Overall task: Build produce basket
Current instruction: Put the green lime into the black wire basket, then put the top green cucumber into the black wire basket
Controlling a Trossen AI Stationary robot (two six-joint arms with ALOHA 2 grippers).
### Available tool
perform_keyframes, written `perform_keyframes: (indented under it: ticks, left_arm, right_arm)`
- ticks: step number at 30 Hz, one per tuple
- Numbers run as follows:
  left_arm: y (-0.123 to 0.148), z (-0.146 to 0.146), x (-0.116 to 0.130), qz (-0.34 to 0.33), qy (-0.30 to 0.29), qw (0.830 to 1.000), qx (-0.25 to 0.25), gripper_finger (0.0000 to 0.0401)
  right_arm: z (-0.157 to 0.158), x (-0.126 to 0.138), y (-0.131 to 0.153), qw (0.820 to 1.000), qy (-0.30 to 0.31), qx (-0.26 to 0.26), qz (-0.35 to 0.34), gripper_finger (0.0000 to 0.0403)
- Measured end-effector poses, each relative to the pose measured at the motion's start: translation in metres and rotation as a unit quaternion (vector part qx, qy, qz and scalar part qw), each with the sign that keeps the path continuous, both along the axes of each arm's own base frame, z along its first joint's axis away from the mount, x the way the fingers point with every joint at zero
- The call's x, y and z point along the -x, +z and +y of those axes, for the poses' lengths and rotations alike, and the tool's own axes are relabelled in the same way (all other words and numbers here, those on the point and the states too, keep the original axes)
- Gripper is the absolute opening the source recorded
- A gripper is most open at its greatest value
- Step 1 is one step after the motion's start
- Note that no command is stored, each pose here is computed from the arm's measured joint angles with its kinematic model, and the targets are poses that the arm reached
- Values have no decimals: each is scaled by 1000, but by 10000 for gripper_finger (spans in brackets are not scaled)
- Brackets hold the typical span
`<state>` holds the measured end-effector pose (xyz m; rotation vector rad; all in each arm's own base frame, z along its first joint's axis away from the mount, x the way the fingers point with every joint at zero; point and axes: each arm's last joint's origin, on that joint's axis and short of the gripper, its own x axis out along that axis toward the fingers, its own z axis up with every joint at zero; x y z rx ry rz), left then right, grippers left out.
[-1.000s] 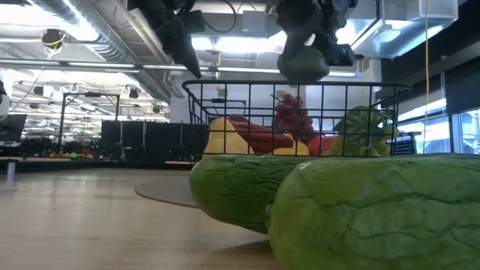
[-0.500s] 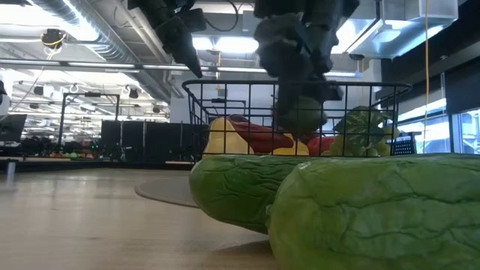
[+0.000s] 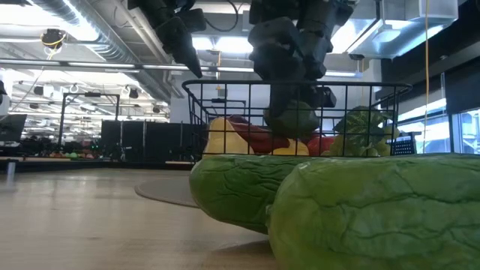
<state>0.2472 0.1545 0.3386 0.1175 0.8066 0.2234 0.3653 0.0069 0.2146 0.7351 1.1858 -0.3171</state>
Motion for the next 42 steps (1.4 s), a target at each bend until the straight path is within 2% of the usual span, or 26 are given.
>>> perform_keyframes:
  ticks: [5, 16, 23, 28, 31, 34, 38, 42]
  left_arm:
    - [0, 0, 0, 0, 0, 1000, 0, 234]
    - [0, 0, 0, 0, -1, 1000, 0, 234]
    - [6, -5, 5, -14, -40, 999, 3, 234]
    - [8, -9, 10, -14, -53, 998, 15, 234]
    - [10, -11, 13, -20, -67, 997, 28, 234]
    - [11, -12, 15, -24, -72, 997, 34, 234]
    - [11, -13, 15, -27, -80, 995, 50, 234]
    - [11, -13, 15, -29, -71, 995, 59, 234]
  right_arm:
    - [-4, 0, 0, 1000, 1, 8, -1, 246]
    - [-18, 3, 2, 999, 6, -53, 1, 250]
    - [-17, 12, 19, 1000, -4, -30, -8, 251]
    - [-6, 24, 46, 999, -12, 3, -45, 251]
    - [9, 31, 63, 997, 17, 13, -81, 251]
    - [27, 36, 79, 988, 75, 11, -132, 251]
    - [51, 41, 93, 971, 148, -50, -179, 251]
    - [71, 47, 100, 964, 166, -86, -190, 251]
